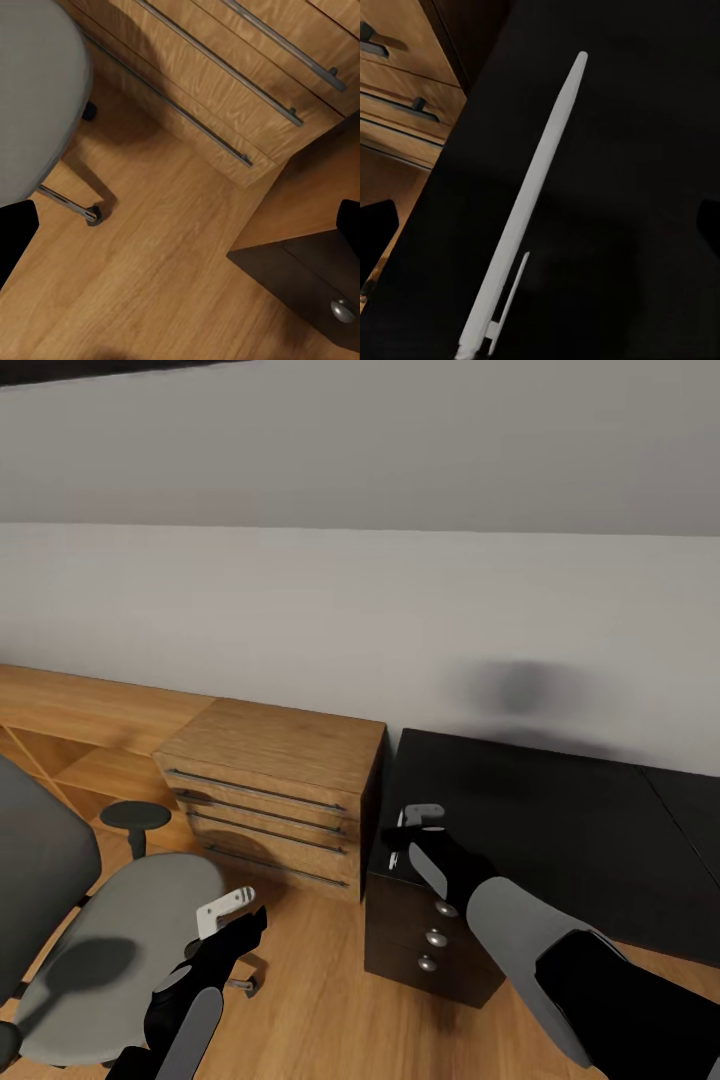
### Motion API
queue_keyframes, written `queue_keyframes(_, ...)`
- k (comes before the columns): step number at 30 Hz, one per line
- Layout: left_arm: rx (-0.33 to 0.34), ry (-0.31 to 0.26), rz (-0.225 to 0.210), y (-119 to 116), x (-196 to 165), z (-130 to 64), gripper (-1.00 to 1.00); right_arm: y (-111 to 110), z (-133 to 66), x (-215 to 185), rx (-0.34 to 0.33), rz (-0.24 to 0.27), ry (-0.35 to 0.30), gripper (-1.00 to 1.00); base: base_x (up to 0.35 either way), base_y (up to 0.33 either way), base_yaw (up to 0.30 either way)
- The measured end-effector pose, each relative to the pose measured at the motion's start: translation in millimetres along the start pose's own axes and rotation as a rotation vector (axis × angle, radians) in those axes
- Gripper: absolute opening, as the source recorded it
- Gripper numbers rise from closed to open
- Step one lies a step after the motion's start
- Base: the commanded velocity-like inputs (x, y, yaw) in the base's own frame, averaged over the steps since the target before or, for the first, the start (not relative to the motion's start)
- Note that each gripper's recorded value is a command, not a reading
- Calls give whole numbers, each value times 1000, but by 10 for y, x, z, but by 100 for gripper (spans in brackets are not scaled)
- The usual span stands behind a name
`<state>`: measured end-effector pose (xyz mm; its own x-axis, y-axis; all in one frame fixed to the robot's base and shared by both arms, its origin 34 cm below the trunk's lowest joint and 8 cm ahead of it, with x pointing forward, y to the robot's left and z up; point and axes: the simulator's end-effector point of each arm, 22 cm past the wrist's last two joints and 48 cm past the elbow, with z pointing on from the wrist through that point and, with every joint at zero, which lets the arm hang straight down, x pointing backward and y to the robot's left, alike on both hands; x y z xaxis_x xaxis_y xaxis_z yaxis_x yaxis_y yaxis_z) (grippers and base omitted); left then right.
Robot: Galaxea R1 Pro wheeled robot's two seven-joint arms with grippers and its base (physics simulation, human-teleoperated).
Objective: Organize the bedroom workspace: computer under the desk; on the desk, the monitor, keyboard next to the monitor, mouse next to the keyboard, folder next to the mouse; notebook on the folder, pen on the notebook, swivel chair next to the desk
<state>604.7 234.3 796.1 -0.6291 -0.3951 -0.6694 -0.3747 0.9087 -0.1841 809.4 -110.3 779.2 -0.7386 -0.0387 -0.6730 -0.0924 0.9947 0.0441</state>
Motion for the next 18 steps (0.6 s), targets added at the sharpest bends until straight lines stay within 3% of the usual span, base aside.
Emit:
queue_keyframes(3,0,0,0,0,0,0,100,12,0,77,-8,30,33,100,0,0,0)
queue_keyframes(18,-3,-2,1,11,59,71,100,-4,75,155,4,31,41,100,0,0,0)
